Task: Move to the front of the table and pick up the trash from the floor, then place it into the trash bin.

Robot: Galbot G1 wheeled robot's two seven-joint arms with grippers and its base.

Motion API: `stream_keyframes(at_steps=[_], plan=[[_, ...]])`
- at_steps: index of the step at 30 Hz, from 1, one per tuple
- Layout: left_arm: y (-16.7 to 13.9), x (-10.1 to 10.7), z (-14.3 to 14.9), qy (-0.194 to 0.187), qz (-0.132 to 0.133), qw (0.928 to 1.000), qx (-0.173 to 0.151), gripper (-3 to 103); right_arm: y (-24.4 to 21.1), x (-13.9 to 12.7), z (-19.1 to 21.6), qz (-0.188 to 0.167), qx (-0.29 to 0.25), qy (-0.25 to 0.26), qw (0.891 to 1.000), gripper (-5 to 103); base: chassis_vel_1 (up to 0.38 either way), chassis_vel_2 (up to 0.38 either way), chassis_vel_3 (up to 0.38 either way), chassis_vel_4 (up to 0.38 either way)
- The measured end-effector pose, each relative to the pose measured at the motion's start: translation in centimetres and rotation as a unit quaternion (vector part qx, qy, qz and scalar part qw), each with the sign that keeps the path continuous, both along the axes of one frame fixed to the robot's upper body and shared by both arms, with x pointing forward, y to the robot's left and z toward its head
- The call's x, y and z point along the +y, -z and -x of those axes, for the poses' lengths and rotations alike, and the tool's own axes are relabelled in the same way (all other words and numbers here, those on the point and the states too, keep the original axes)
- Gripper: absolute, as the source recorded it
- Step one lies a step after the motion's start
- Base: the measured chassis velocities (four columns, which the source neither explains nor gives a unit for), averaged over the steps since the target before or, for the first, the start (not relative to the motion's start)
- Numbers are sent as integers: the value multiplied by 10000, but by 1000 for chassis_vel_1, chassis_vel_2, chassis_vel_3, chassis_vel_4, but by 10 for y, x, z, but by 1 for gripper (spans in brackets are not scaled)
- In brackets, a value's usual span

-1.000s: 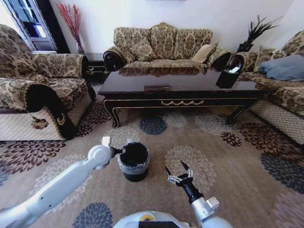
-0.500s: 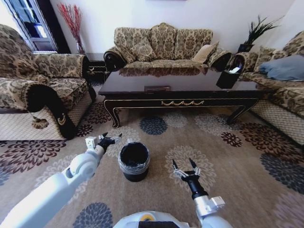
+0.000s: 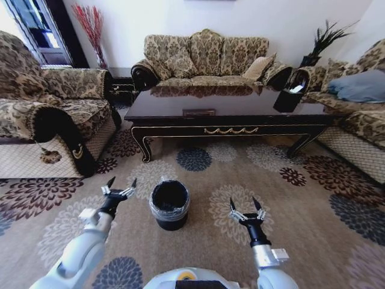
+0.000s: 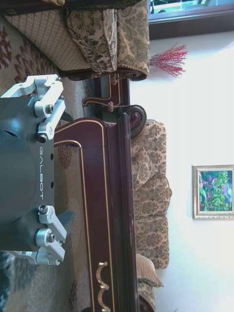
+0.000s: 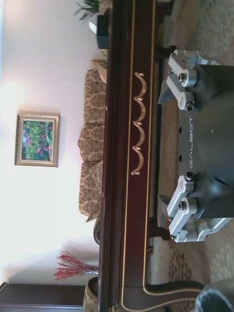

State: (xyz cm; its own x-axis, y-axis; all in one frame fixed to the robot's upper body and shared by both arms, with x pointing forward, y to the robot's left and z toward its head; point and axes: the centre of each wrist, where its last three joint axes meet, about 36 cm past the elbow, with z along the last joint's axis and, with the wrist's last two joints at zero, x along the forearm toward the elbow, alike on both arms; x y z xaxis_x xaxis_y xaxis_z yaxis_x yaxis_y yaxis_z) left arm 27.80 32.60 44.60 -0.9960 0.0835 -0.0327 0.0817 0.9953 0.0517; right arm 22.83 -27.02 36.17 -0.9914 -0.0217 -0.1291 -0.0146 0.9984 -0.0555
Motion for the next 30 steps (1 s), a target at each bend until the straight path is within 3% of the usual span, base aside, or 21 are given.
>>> stream_keyframes(at_steps=[5, 15, 23, 30], plan=[[6, 7, 26, 64, -83, 9999, -16, 100, 7, -9, 1, 277, -50, 56, 9996, 100, 0, 0, 0, 0], [36, 18, 70, -416, 124, 9986, 301, 100, 13, -8, 3, 453, -71, 173, 9988, 100, 0, 0, 0, 0], [41, 28, 76, -577, 119, 9979, 266, 100, 7, -8, 1, 463, -198, 192, 9985, 100, 0, 0, 0, 0], [34, 19, 73, -480, 212, 9985, 163, 100, 3, -7, -1, 451, -269, 228, 9984, 100, 0, 0, 0, 0]])
